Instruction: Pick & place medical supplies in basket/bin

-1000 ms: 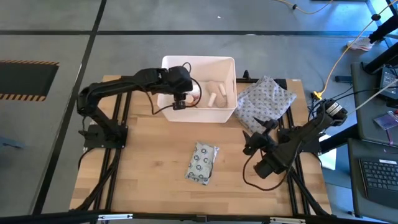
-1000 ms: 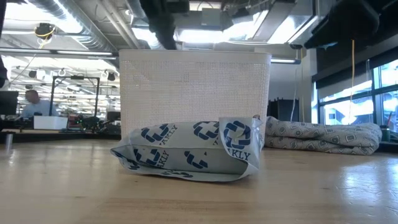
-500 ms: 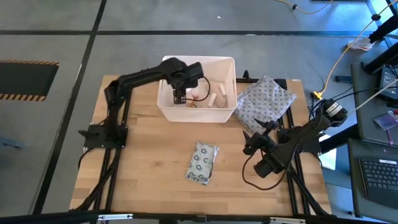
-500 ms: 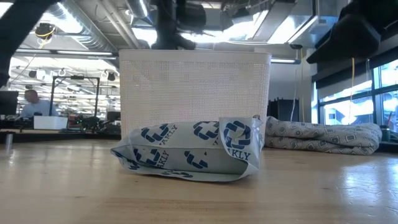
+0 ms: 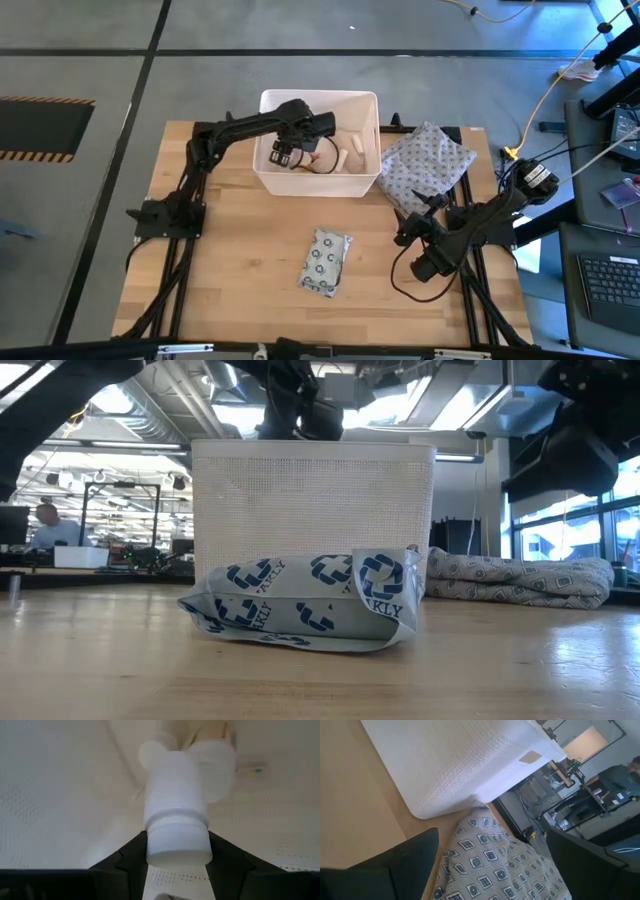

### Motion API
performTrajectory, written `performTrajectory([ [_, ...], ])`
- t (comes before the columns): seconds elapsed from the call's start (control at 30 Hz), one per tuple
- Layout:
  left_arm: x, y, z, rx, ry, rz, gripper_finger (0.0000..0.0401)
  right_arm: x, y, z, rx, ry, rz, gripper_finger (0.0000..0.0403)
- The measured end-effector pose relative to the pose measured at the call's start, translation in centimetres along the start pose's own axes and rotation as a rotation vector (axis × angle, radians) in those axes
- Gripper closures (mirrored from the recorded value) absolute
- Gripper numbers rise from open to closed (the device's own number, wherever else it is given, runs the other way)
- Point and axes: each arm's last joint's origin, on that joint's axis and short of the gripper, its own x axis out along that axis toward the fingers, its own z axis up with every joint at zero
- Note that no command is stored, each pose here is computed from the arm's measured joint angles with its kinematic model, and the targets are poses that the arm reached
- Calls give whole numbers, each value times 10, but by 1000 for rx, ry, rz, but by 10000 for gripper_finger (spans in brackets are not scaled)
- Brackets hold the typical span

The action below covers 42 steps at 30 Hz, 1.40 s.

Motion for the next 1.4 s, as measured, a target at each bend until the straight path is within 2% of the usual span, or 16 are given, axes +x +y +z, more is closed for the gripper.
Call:
performTrajectory([
  [0.23,1,-6,10,174,-2,-3,239,1,0,-3,-6,0,-4,31],
  [0.37,-2,-5,18,252,-14,89,239,1,0,-3,-6,0,-4,31],
  [0.5,-2,1,22,307,42,207,238,1,0,-3,0,0,-3,31],
  [0.7,-3,2,23,381,64,242,239,1,0,-3,16,0,-3,31],
  [0.97,-3,4,24,486,93,274,239,1,0,-3,16,0,-4,31],
  [1.23,4,2,33,548,-22,197,239,1,0,-3,19,0,-3,31],
  [1.4,23,1,49,578,54,201,239,1,0,-3,20,0,-3,31],
])
